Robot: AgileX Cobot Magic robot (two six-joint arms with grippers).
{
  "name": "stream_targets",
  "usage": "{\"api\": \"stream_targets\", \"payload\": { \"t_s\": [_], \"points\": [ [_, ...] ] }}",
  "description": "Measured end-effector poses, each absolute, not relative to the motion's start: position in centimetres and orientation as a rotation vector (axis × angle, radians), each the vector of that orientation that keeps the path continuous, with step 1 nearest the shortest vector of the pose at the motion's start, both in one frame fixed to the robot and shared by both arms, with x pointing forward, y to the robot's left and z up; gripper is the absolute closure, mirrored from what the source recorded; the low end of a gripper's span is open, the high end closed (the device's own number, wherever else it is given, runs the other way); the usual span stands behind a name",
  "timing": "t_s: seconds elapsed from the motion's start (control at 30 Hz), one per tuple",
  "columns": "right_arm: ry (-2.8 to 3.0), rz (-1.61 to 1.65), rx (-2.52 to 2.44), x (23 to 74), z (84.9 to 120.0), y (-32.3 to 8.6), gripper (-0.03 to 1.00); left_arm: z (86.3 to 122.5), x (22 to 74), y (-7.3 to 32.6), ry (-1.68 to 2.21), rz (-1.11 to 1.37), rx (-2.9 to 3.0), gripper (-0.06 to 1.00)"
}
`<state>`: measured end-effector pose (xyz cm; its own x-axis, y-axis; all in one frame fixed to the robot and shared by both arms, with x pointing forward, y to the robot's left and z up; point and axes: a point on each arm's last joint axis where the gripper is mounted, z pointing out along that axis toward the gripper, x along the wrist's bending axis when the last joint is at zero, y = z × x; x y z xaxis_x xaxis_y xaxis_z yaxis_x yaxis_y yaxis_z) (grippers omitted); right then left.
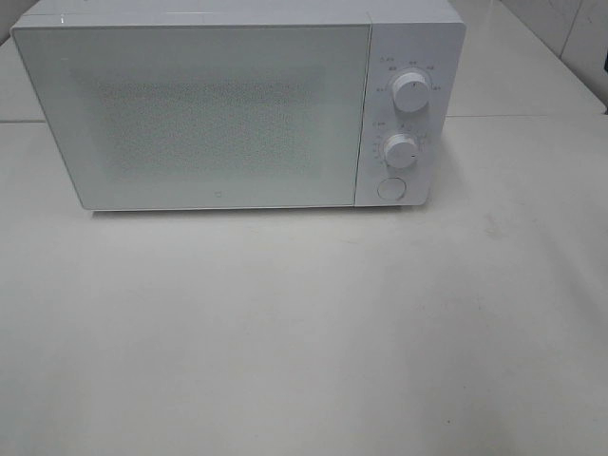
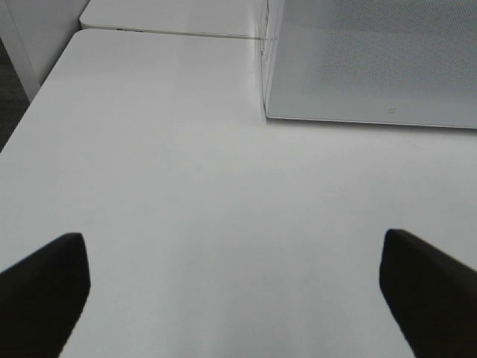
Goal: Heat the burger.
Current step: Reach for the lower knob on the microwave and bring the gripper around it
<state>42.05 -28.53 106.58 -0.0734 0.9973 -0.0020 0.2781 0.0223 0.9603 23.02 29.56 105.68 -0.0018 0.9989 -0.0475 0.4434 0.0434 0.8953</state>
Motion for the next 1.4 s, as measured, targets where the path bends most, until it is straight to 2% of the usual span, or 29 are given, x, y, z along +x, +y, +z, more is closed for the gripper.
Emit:
{"api": "stream_targets", "payload": {
  "t_s": [0.23, 0.43, 1.03, 1.4],
  "points": [
    [1.431, 1.155, 1.350, 44.4, 105.7, -28.3, 0.21, 105.7, 23.0, 29.6, 1.553, 0.914, 1.505, -0.03],
    [1.411, 1.181, 1.334, 45.8, 102.4, -28.1, 0.21, 105.7, 23.0, 29.6, 1.553, 0.914, 1.505, -0.03],
    [1.245, 1.165, 1.404, 44.8, 95.8, -29.1, 0.21, 105.7, 23.0, 29.6, 1.553, 0.914, 1.505, -0.03],
    [1.329, 1.069, 1.377, 44.4, 93.0, -25.4, 0.21, 105.7, 23.0, 29.6, 1.553, 0.914, 1.505, -0.03]
  ]
}}
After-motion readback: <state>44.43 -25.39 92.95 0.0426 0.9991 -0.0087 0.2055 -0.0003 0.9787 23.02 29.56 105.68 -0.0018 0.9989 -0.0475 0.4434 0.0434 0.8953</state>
